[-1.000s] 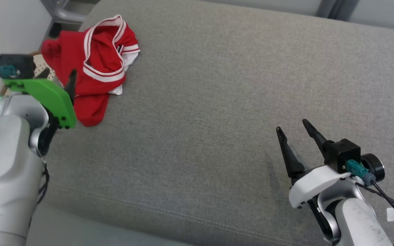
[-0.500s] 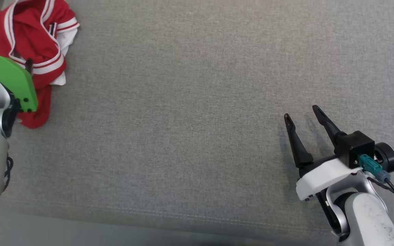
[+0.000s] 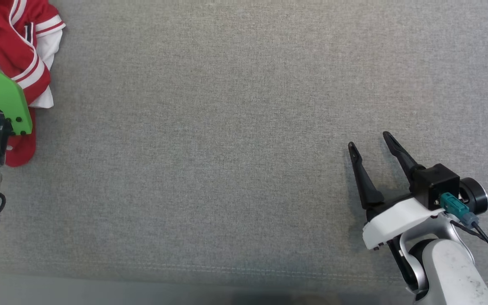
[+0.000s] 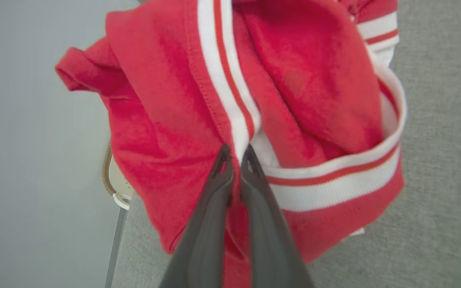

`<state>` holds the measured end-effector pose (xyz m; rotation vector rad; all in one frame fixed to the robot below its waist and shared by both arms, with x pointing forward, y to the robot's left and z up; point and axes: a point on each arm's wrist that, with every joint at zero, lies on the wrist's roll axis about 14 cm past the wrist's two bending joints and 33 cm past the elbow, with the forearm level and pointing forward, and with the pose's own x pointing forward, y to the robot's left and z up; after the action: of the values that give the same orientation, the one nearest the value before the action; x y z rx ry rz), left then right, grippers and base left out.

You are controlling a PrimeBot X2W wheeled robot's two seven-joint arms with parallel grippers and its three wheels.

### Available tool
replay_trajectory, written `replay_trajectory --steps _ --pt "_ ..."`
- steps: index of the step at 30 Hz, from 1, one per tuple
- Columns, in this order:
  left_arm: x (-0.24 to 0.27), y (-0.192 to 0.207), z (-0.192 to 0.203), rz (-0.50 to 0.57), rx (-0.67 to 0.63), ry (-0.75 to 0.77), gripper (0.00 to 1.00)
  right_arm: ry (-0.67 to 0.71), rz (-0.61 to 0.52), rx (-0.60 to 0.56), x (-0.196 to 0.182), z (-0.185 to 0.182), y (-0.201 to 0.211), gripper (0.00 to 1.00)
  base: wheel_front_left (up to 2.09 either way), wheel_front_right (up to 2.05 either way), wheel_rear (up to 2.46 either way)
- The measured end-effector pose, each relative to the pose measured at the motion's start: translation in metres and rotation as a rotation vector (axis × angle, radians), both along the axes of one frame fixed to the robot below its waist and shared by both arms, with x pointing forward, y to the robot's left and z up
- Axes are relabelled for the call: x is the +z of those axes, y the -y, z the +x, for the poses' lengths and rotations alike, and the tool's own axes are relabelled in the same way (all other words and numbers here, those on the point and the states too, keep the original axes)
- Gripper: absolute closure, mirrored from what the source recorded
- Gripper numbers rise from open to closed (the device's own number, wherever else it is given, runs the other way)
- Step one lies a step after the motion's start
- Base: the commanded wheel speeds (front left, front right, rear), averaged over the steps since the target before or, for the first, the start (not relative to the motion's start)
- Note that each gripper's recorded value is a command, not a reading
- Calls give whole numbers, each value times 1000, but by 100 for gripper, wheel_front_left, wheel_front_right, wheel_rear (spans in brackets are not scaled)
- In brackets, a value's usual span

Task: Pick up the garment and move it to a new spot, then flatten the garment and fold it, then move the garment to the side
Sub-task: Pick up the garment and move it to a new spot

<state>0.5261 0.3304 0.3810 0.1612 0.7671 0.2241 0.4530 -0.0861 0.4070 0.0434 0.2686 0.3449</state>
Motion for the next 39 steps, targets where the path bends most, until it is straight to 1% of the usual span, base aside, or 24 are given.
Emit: replay_trajectory --steps 5,9,14,17,23,29,33,39 --pt "28 -1 7 51 -45 56 100 18 19 8 9 -5 -6 0 0 0 0" --pt "77 2 27 90 -88 207 100 37 31 2 18 -11 -5 0 0 0 0" --pt "133 29 41 98 -159 378 100 69 40 -20 33 -22 2 0 0 0 0" --pt "163 54 46 114 -234 459 100 77 41 -33 40 -33 7 0 0 0 0" --pt "229 127 58 99 -407 634 100 101 47 -95 54 -55 28 0 0 0 0" --pt "277 227 57 12 -613 778 100 127 49 -174 65 -75 53 0 0 0 0" --pt "314 293 47 -83 -725 897 100 147 49 -224 73 -87 69 0 0 0 0" --pt "371 380 14 -287 -864 1091 100 154 37 -311 75 -108 95 0 0 0 0"
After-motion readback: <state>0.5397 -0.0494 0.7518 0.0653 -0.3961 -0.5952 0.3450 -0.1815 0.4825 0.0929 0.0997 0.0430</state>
